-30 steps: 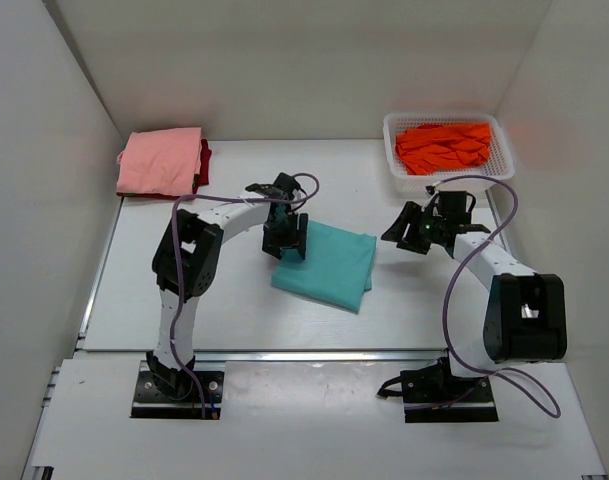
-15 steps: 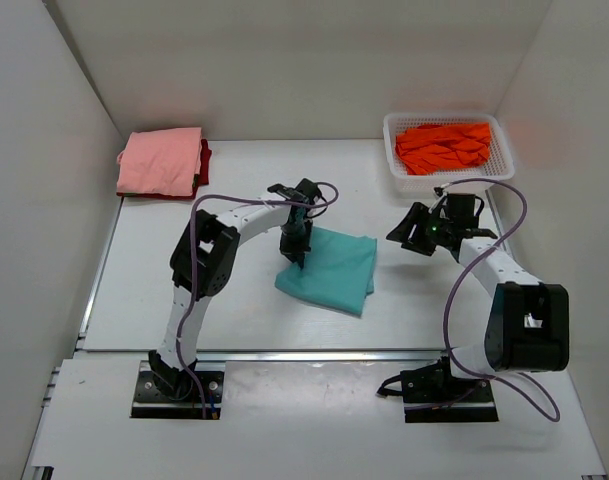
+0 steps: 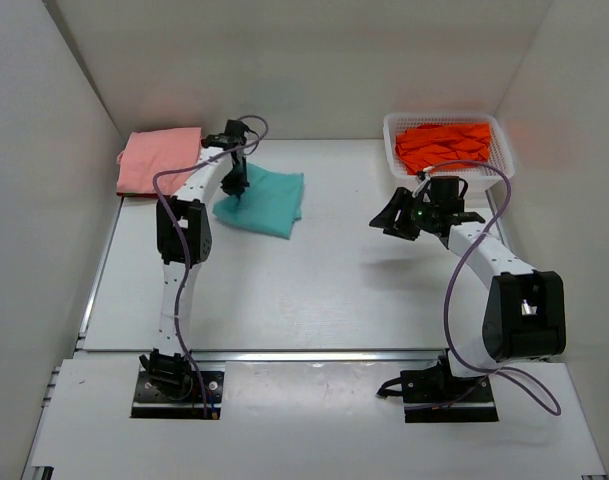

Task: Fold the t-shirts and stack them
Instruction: Put the neatly folded tshirt into the corner of the board with the left arm

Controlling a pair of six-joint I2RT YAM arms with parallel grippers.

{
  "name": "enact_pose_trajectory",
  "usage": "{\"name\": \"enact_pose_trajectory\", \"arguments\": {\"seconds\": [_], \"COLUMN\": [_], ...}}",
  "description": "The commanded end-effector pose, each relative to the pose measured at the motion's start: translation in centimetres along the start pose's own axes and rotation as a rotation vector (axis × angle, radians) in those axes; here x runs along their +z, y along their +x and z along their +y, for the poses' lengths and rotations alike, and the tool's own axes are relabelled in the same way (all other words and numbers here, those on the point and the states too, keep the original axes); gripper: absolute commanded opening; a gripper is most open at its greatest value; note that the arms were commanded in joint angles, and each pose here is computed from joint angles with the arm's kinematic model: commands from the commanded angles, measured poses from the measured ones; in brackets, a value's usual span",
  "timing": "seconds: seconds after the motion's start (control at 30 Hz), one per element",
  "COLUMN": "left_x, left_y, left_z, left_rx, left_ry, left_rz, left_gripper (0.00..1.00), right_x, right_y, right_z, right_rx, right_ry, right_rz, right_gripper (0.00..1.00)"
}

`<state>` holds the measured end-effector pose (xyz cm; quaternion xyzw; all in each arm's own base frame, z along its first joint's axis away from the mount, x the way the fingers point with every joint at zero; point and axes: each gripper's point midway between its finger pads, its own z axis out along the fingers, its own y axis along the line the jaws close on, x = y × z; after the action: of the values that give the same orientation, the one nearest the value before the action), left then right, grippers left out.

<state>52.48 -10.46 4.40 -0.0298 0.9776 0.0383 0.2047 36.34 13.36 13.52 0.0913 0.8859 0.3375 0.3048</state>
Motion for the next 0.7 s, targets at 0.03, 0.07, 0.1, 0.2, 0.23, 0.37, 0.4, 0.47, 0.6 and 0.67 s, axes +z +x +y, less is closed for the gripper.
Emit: {"name": "enact_pose_trajectory", "arguments": {"seconds": [0.03, 0.07, 0.1, 0.2, 0.23, 0.37, 0.4, 0.47, 0.6, 0.67], "left_x": [-1.2, -1.3, -1.5, -2.4, -2.8, -5.6, -6.6, -8.6, -14.1, -15.9], "left_y": [-5.9, -6.6, -7.6, -10.5, -11.3, -13.9, -14.2, -15.6, -18.0, -18.8], "left_z": [2.4, 2.4, 2.9, 4.9, 5.6, 8.7, 9.3, 11.4, 13.9, 15.2], "left_rx": [0.095, 0.098, 0.097, 0.088, 0.072, 0.006, 0.007, -0.017, -0.035, -0.044], "left_ry": [-0.039, -0.02, -0.011, -0.036, -0.048, -0.063, -0.074, -0.116, -0.132, -0.133], "left_rz": [-0.163, -0.183, -0.214, -0.313, -0.343, -0.438, -0.453, -0.524, -0.664, -0.7], "left_gripper": [0.0, 0.0, 0.0, 0.0, 0.0, 0.0, 0.0, 0.0, 0.0, 0.0], "right_x": [-1.1, -1.1, -1.2, -1.1, -0.8, -0.2, 0.1, 0.6, 1.1, 1.6], "right_y": [-0.7, -0.5, -0.6, -1.5, -1.3, -1.3, -1.5, -1.4, -1.6, -1.1], "right_z": [1.3, 1.5, 1.9, 3.4, 3.5, 4.7, 4.8, 4.7, 4.9, 5.5], "right_rx": [0.007, 0.01, 0.011, 0.004, 0.002, 0.012, 0.008, -0.002, 0.008, 0.008], "right_ry": [-0.021, -0.009, -0.016, -0.031, -0.027, -0.031, -0.035, -0.027, -0.019, -0.023], "right_rz": [-0.019, -0.007, -0.005, 0.002, 0.014, 0.037, 0.037, 0.054, 0.055, 0.064], "right_gripper": [0.48, 0.49, 0.47, 0.47, 0.47, 0.47, 0.46, 0.46, 0.46, 0.46]}}
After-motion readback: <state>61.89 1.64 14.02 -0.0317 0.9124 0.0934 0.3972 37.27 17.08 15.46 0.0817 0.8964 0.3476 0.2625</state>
